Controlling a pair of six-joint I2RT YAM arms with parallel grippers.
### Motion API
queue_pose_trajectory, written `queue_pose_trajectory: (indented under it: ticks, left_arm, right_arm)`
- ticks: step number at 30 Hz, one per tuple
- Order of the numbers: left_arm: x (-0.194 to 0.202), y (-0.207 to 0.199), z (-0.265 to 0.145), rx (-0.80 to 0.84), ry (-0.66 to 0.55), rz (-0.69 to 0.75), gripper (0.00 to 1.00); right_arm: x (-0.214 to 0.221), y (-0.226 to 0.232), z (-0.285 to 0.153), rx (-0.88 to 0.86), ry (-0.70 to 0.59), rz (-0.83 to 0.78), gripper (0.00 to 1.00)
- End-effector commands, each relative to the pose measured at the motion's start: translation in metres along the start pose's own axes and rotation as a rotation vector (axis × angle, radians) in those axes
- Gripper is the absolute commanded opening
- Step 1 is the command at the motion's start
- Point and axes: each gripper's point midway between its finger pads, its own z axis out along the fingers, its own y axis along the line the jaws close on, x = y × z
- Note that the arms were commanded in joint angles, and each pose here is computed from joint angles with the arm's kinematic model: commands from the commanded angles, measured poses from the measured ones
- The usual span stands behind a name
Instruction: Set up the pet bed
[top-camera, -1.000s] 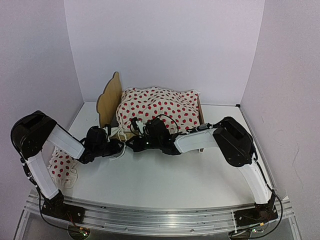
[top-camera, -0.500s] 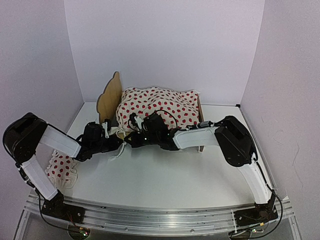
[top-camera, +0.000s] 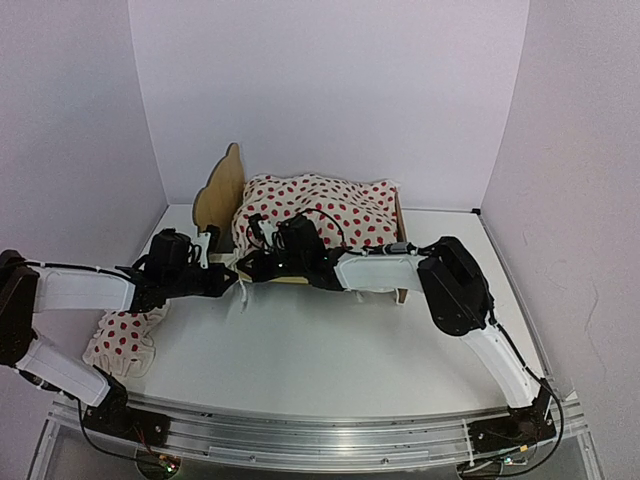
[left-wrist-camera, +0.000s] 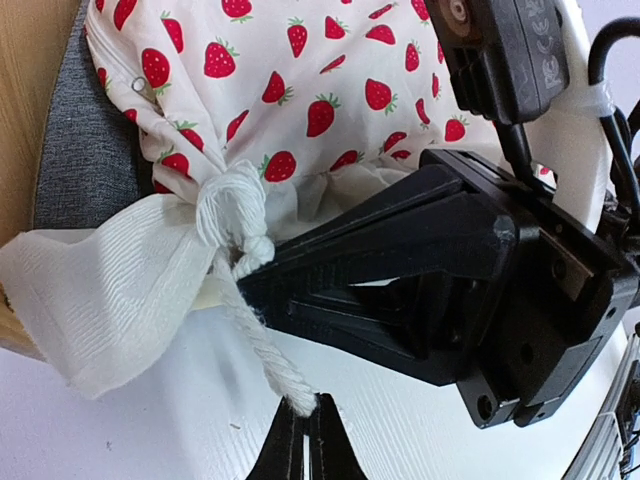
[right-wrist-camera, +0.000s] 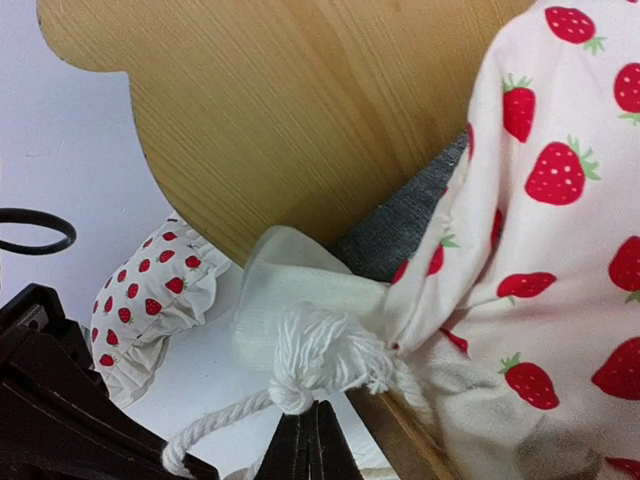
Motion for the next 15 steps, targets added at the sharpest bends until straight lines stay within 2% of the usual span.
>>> queue_pose_trajectory:
  ticks: [1, 9, 15]
  left_arm:
    - [0.005, 0.002, -0.004, -0.006, 0.035, 0.023, 0.00]
    - [0.006, 0.021, -0.005, -0.118, 0.060, 0.039, 0.00]
    - [0.015, -0.002, -0.004, 0.030, 0.092, 0.105, 0.00]
  right_arm:
    - [0.038, 0.012, 0.009, -0.092, 0.116, 0.020, 0.00]
    - [0.062, 0.020, 0.003, -0.136, 0.185, 0.037, 0.00]
    - [0.054, 0.028, 0.004, -0.152, 0.164, 0.005, 0.00]
